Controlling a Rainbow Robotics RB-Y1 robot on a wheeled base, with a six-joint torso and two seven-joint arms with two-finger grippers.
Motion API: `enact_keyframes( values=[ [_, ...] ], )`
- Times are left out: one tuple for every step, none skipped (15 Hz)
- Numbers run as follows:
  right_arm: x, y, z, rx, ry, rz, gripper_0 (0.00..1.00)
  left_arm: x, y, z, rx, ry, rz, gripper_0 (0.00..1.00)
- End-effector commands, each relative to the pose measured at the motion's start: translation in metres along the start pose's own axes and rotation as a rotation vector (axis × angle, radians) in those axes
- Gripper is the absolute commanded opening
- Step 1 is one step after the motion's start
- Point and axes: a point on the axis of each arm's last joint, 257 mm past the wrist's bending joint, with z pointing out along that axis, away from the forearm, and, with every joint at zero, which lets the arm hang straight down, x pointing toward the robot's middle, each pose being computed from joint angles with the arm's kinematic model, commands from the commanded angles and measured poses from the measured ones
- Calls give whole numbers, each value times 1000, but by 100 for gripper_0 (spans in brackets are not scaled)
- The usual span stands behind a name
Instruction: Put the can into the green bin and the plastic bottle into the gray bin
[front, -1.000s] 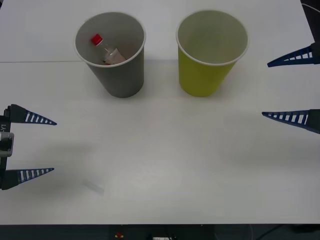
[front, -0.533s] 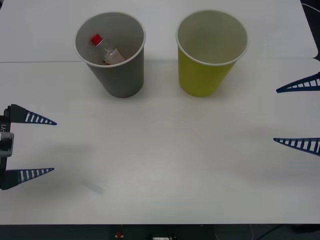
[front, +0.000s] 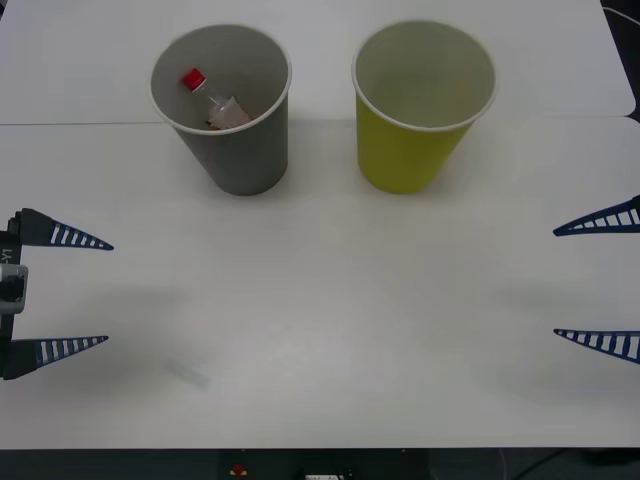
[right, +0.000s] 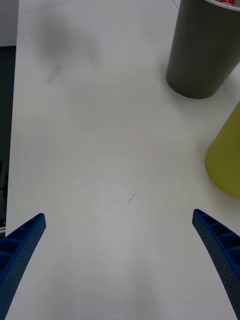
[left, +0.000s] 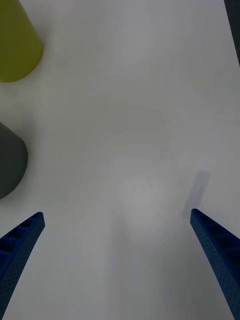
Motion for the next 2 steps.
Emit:
enact_keyframes(
  values=[
    [1, 2, 1, -5, 0, 0, 100, 0, 0, 0, 0, 0, 0, 100],
    [1, 2, 1, -5, -2, 8, 100, 0, 0, 0, 0, 0, 0, 100]
  ],
)
